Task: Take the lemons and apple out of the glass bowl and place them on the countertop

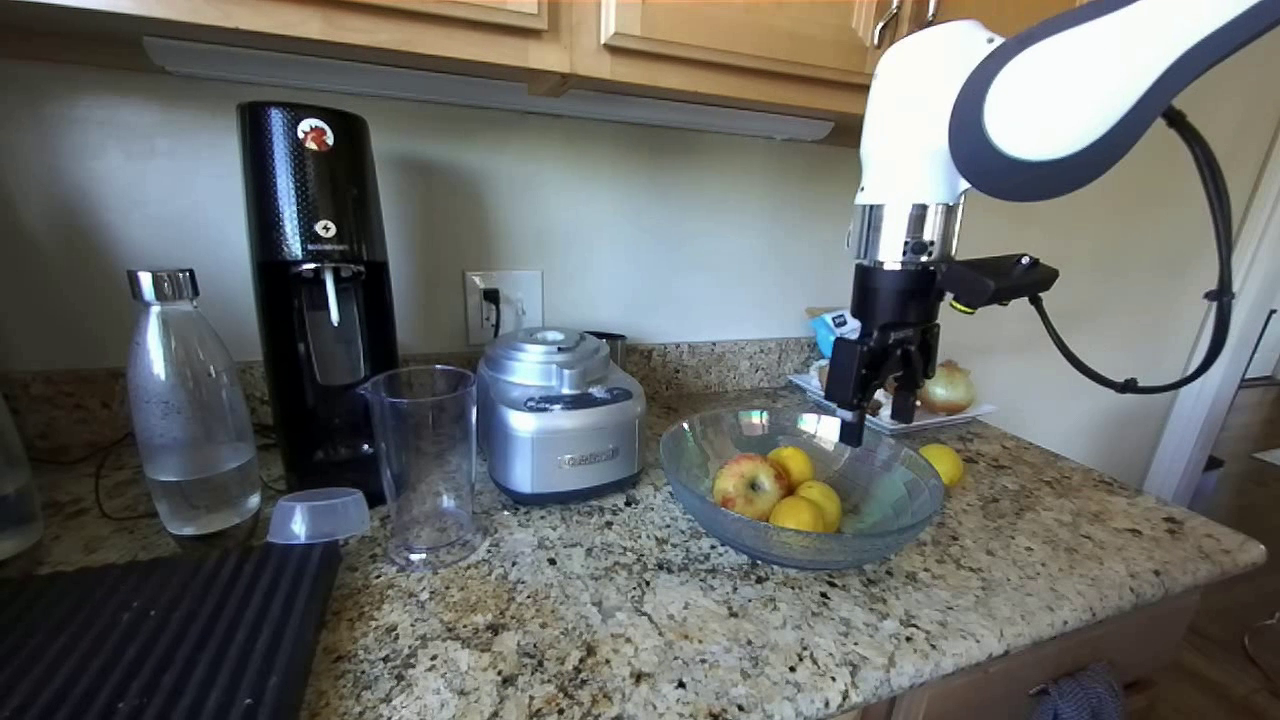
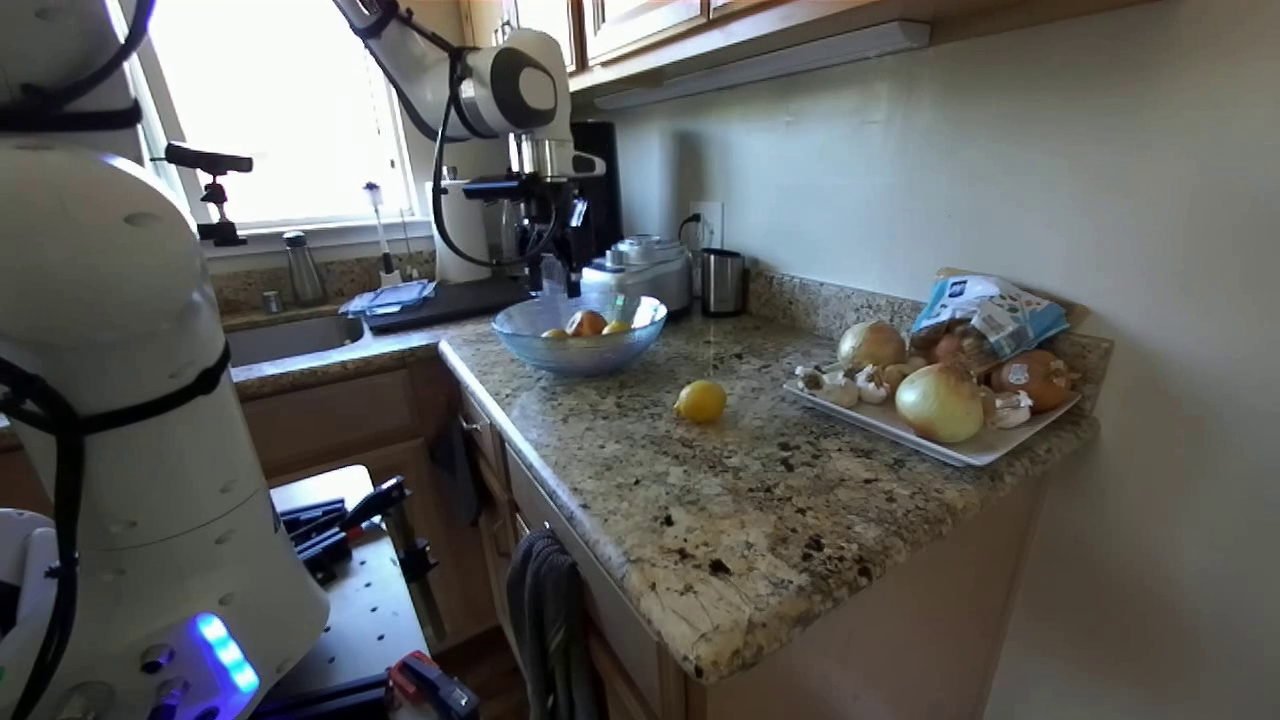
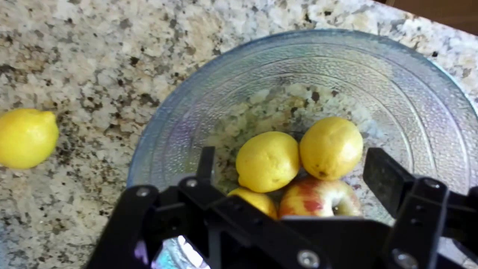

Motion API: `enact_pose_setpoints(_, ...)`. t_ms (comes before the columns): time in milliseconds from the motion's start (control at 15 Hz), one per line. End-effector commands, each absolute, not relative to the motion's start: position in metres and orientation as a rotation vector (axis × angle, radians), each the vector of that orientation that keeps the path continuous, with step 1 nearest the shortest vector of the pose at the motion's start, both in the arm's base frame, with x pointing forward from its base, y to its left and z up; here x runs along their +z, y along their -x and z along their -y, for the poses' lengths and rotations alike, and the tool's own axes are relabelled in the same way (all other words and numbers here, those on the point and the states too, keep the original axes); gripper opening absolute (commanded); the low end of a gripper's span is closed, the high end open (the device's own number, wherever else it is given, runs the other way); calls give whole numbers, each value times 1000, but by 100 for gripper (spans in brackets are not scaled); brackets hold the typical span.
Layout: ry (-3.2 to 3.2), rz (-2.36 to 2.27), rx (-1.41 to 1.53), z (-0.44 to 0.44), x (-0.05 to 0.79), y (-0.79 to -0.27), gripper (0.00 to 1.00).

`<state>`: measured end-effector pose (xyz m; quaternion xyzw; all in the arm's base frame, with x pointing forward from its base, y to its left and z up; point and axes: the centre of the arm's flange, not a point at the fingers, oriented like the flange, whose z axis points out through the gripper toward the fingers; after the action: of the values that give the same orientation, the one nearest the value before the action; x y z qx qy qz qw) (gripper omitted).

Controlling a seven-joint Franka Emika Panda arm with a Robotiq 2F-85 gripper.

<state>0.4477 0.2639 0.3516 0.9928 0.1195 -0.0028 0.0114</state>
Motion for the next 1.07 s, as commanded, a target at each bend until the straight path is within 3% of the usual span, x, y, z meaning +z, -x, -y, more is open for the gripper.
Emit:
enact_pose_setpoints(0,-3137,-301,2,-300,329,-450,100)
enact_pose_setpoints(667,-3171,-221,-62,-316,309,-453,100)
enact_pose_setpoints(1000,-3218,192,-10,-324,298,-457,100)
